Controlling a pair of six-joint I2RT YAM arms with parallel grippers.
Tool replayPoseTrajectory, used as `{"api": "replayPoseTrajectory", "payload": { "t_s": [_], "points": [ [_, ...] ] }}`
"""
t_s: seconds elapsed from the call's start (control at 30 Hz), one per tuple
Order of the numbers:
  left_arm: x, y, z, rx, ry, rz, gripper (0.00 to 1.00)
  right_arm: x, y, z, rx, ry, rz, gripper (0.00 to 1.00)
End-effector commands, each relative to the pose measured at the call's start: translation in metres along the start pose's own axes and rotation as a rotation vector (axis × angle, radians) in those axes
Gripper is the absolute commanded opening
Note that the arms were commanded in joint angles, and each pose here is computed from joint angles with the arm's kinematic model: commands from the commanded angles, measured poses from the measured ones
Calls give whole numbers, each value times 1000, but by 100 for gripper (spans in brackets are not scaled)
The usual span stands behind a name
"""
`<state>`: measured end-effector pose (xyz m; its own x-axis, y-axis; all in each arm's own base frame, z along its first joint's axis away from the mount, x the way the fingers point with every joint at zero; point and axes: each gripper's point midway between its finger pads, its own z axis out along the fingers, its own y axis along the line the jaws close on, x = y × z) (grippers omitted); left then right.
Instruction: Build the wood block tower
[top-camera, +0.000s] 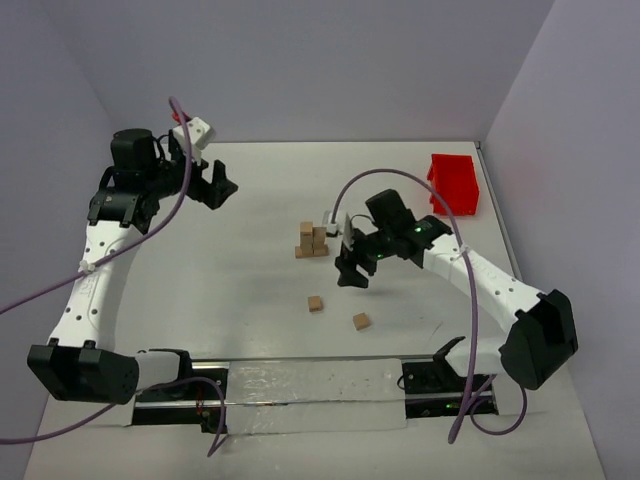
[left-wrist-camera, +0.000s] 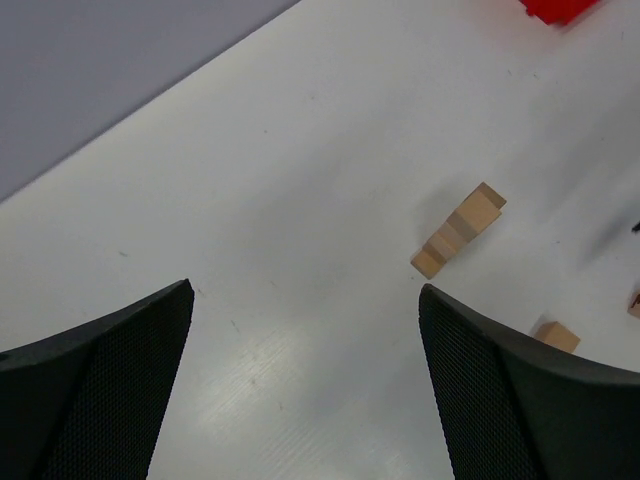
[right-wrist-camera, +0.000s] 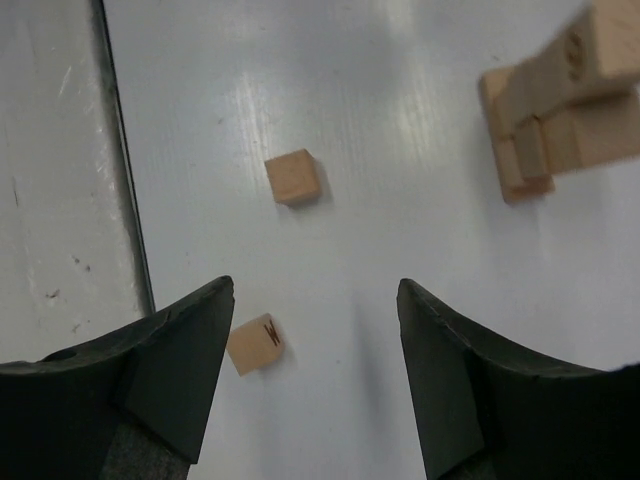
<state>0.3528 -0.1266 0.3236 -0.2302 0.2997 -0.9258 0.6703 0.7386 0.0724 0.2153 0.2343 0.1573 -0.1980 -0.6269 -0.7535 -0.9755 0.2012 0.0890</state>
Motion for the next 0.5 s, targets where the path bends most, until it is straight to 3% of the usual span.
{"api": "replayPoseTrajectory", "payload": {
  "t_s": [0.0, 0.13, 0.47],
  "points": [
    [-11, -2, -13, 118, -129, -140, 99, -9, 11, 34, 7, 60, -143, 72],
    [2, -4, -20, 174, -142, -170, 99, -2, 30, 71, -10, 149, -240, 71],
    [22, -26, -21, 288, -128, -147, 99, 8, 23, 107, -34, 214, -279, 70]
  ]
}}
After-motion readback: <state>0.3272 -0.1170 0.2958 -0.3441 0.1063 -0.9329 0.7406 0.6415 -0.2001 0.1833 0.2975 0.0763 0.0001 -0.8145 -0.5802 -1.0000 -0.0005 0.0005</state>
